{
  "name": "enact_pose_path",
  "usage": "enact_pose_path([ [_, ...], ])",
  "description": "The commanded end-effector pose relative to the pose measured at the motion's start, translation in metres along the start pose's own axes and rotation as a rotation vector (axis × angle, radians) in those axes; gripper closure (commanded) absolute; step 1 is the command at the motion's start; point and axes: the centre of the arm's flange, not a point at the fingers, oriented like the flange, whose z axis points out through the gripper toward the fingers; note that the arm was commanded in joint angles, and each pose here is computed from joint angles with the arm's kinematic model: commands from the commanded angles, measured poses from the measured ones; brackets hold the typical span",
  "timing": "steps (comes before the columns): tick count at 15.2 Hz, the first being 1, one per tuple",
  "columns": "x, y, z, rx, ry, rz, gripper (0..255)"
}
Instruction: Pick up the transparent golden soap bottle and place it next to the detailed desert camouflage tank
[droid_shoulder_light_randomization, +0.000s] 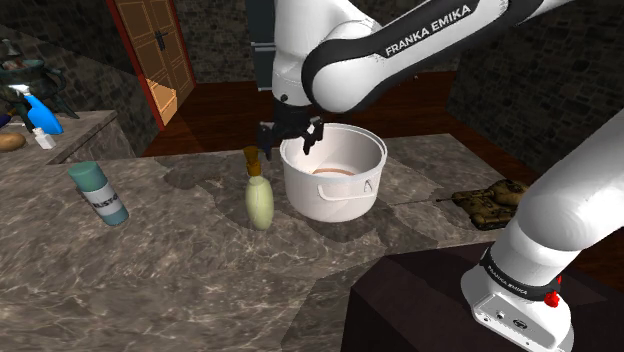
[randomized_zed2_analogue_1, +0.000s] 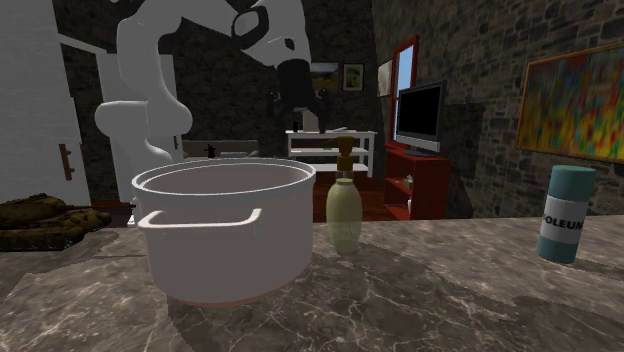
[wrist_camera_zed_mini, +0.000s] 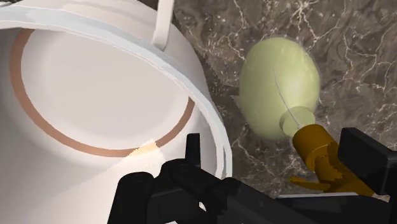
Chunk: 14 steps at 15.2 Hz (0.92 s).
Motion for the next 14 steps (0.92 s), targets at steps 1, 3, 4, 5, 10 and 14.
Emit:
enact_pose_path([
  [1, 0.002, -0.02, 0.016, -0.004, 0.017, 0.035, 0],
  [3, 0.006, -0.041, 0.032, -0.01, 0.032, 0.066, 0],
  [4, 0.009, -0.051, 0.04, -0.012, 0.04, 0.081, 0],
  [5, 0.011, -0.062, 0.048, -0.015, 0.048, 0.096, 0],
  [10, 0.016, -0.075, 0.074, -0.019, 0.059, 0.117, 0],
  [14, 0.018, -0.075, 0.098, -0.019, 0.059, 0.117, 0],
])
